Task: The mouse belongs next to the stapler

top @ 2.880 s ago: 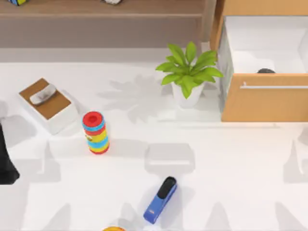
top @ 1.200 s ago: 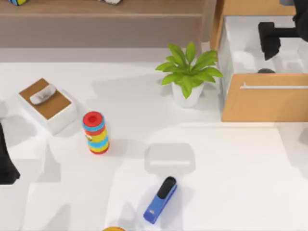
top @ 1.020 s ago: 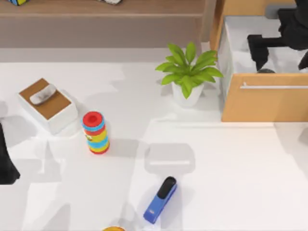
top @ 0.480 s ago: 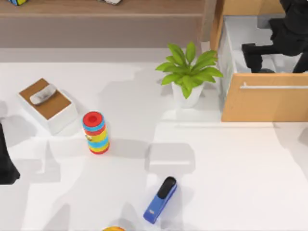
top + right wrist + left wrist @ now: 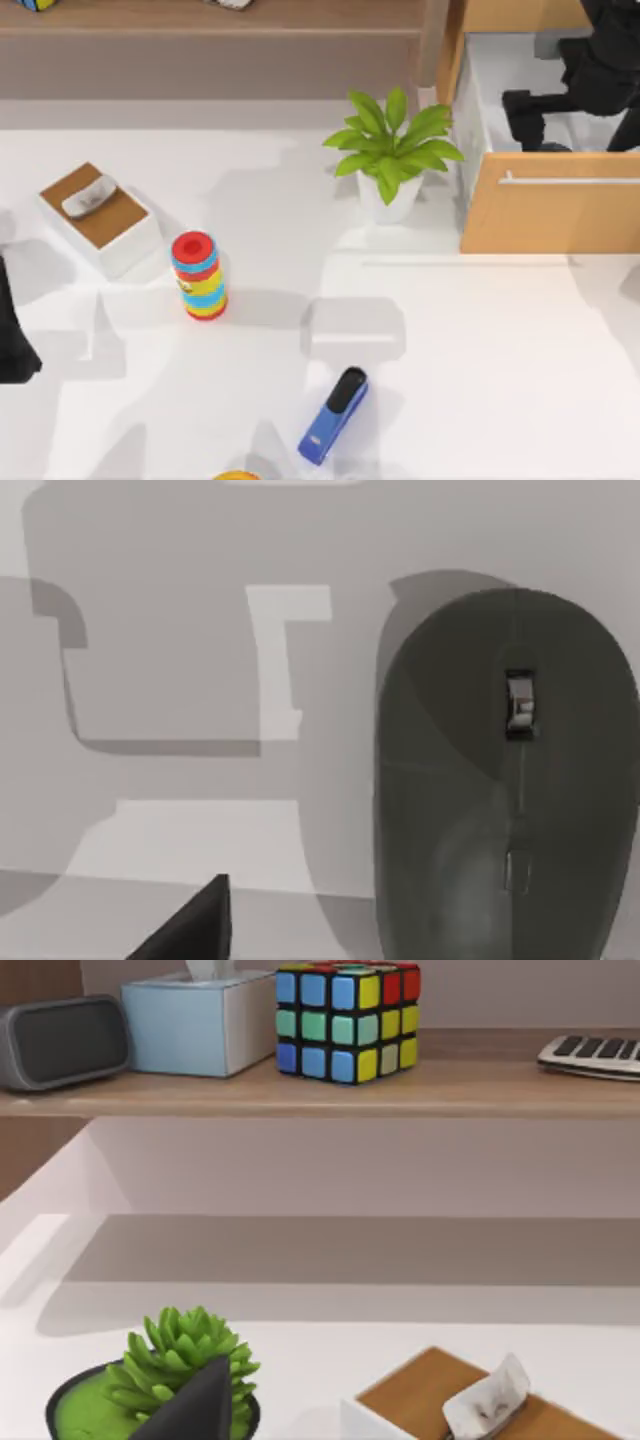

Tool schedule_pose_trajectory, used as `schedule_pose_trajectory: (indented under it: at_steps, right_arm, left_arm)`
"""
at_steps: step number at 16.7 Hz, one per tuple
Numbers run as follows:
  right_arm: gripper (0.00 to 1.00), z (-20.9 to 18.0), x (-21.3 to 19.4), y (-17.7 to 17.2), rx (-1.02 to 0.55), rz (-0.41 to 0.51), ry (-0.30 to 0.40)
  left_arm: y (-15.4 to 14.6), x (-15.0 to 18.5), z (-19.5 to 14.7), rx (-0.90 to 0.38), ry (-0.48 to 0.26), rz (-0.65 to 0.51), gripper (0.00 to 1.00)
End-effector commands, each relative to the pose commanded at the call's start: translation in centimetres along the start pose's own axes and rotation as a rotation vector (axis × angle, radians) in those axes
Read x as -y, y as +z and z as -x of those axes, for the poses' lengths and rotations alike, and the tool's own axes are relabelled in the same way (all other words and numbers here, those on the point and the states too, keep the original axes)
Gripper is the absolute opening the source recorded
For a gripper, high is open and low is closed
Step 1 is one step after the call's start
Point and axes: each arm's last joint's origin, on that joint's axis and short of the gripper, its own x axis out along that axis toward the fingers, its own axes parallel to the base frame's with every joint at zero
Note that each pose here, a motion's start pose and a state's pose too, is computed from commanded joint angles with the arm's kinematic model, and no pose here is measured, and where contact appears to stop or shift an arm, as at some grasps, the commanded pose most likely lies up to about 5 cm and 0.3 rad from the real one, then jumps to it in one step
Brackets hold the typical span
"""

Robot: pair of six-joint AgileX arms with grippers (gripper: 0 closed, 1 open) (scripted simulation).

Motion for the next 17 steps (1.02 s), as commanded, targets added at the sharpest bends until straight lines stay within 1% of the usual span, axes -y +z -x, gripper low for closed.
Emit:
schedule_pose_trajectory:
  at_steps: [9,15,17]
  right_arm:
    - [1.00,-0.1,-0.3,-0.4,-0.016,0.005,0.011]
    - [1.00,-2.6,-0.2,-0.1,-0.003,0.001,0.002]
    - [1.00,-2.8,-0.2,-0.1,-0.005,0.000,0.002]
  left_arm:
    - [0.0,0.0,0.0,0.000,0.000,0.000,1.00]
    - [0.0,0.0,0.0,0.000,0.000,0.000,1.00]
    - [0.0,0.0,0.0,0.000,0.000,0.000,1.00]
